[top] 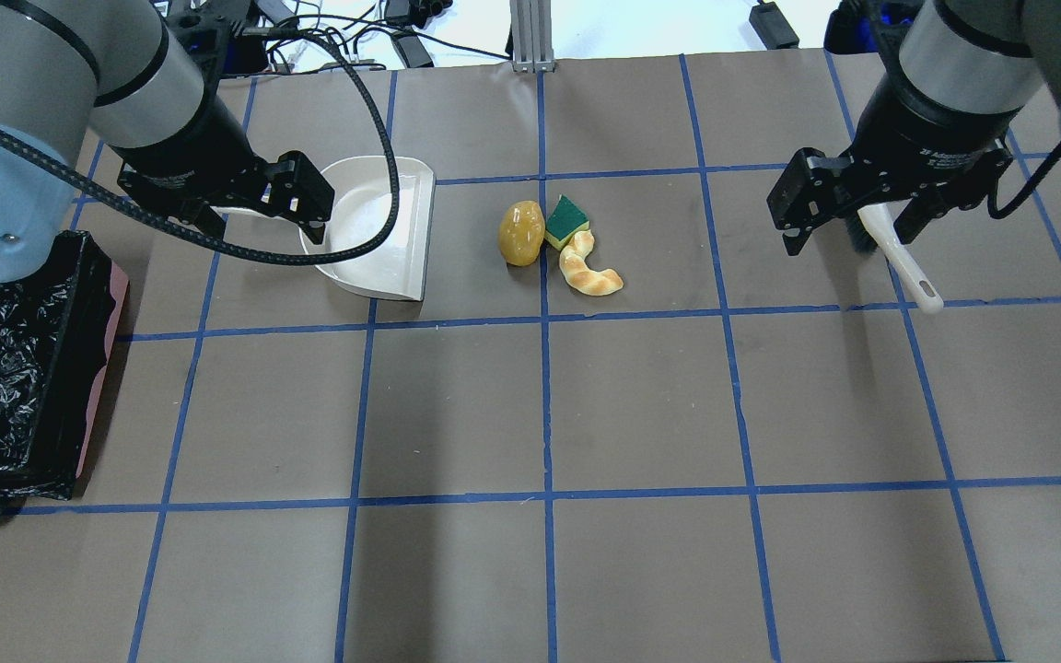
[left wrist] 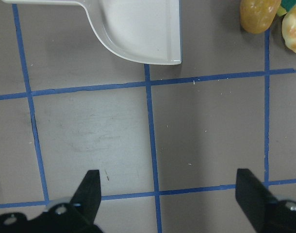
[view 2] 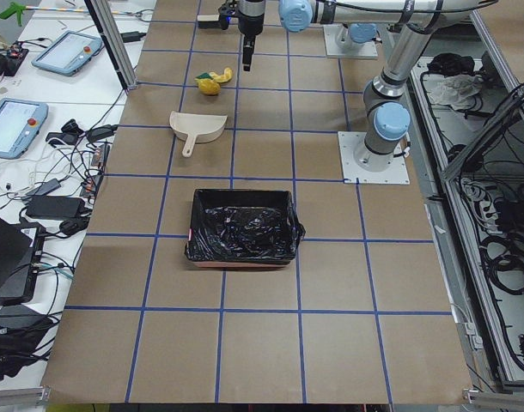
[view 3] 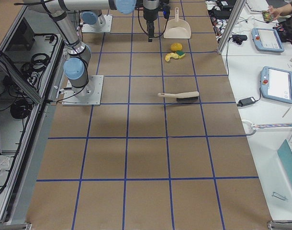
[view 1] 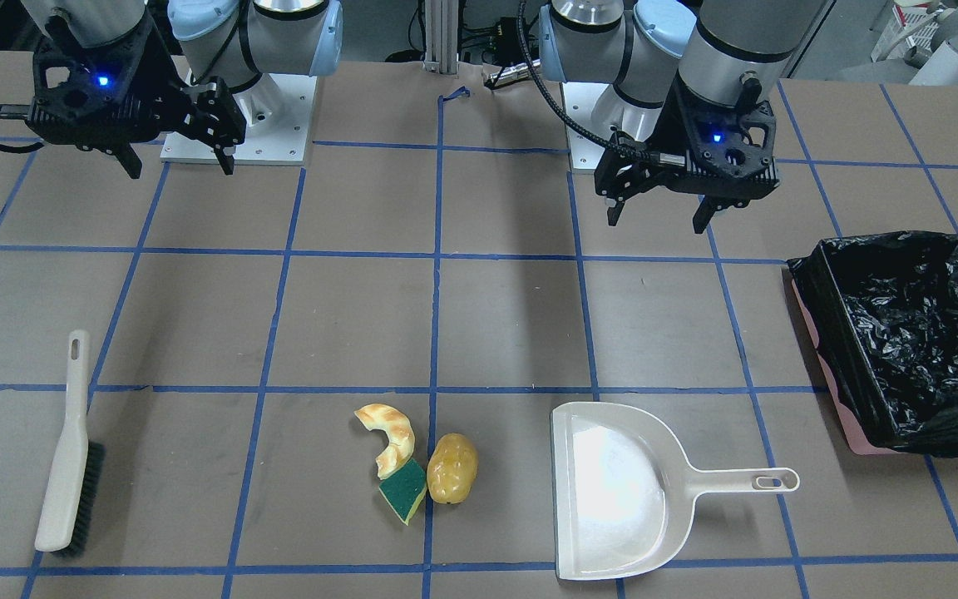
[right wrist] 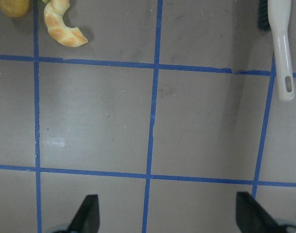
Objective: Sweep and dump trash into bin
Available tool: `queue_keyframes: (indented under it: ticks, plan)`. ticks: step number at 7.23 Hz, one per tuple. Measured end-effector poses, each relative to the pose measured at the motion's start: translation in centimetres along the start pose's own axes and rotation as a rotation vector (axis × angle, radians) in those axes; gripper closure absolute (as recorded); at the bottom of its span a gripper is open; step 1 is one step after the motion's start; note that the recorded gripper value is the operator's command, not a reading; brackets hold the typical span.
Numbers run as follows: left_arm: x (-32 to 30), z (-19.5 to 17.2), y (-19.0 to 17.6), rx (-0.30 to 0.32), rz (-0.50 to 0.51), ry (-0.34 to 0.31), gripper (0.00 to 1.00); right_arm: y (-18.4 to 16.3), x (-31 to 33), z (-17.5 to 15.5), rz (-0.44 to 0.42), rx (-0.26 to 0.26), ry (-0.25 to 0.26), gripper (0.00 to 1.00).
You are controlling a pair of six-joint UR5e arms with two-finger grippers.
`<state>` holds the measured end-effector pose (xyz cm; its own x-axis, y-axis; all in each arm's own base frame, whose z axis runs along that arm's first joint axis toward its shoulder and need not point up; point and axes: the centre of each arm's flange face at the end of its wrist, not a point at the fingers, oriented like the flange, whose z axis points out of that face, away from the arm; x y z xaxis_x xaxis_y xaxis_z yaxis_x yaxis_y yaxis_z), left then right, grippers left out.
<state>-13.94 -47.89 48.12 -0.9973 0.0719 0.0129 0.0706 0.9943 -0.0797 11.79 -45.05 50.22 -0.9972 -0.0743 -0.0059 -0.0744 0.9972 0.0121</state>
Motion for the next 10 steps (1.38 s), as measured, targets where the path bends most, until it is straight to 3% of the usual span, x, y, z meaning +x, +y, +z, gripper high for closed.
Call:
queue_keyframes:
  ticks: [3,5,8,10]
  plan:
    - [0.0,0.0,0.0,0.000,0.001,0.000,0.00,-0.1,0.2,0.3,0.003,-0.011,0.000,0.00]
    - [0.0,0.0,0.0,0.000,0.001,0.000,0.00,0.0,1.0,0.9,-0.041,-0.037,0.001,0.00]
    - [0.0,0.0,0.0,0.000,0.002,0.000,0.00,-0.4,6.9,1.8,-0.025,-0.059,-0.005,0.00]
    - [0.0,-0.1,0.1,0.000,0.002,0.000,0.00,-0.4,12.3,4.4,-0.010,-0.091,-0.030,0.00]
